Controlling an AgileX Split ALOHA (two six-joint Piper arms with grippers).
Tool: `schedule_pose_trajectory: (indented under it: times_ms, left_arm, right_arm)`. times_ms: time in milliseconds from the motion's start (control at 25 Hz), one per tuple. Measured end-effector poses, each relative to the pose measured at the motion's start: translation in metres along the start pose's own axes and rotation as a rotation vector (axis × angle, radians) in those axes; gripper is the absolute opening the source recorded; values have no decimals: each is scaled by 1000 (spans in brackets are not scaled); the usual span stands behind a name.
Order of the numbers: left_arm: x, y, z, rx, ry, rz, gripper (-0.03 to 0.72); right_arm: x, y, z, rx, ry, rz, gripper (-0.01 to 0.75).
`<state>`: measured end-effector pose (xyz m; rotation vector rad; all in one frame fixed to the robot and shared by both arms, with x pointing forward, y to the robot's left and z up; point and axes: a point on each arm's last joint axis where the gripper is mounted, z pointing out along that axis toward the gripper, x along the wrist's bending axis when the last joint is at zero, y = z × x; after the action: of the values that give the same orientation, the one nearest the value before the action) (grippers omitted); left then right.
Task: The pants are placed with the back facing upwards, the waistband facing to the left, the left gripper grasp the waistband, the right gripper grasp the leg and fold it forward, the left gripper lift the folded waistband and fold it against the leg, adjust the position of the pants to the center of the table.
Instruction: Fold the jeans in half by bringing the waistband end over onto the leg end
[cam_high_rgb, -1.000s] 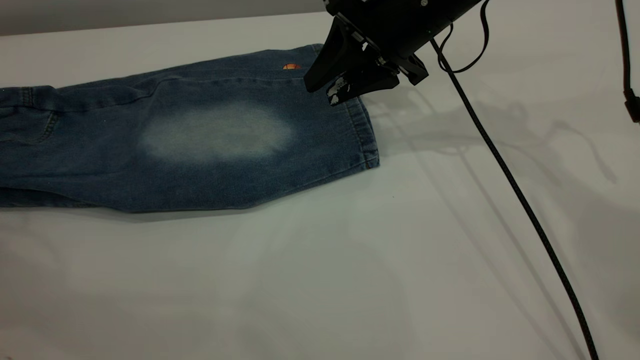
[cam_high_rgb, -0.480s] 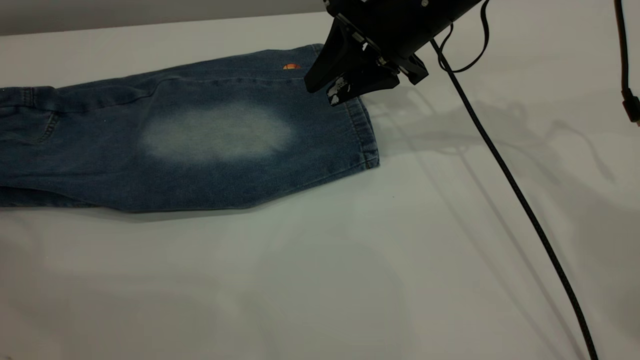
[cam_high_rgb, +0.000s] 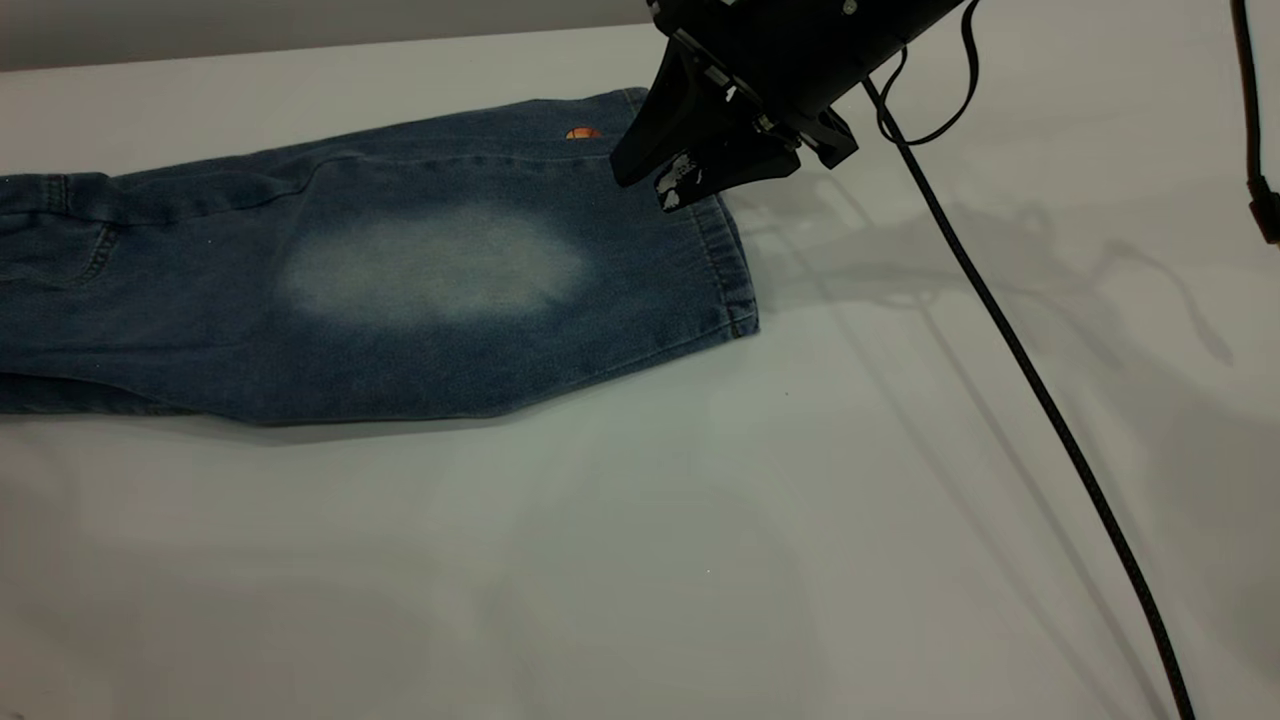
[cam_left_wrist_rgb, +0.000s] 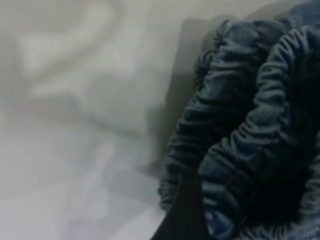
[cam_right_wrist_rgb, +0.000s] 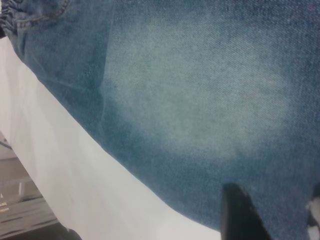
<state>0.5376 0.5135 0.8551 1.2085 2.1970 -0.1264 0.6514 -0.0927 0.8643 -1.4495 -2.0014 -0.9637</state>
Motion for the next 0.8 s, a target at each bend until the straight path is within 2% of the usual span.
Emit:
schedule_pose_trajectory:
  times_ms: [160, 560, 800]
  left_arm:
    - [6, -4, 13, 24, -19, -28, 593]
    - [2, -7, 18, 61, -23, -27, 593]
    - [4, -10, 11, 110, 49, -51, 593]
  right_arm:
    - [0, 0, 0, -1, -1, 0, 250]
    - [0, 0, 0, 2, 3, 1, 250]
    - [0, 0, 0, 3, 2, 1, 250]
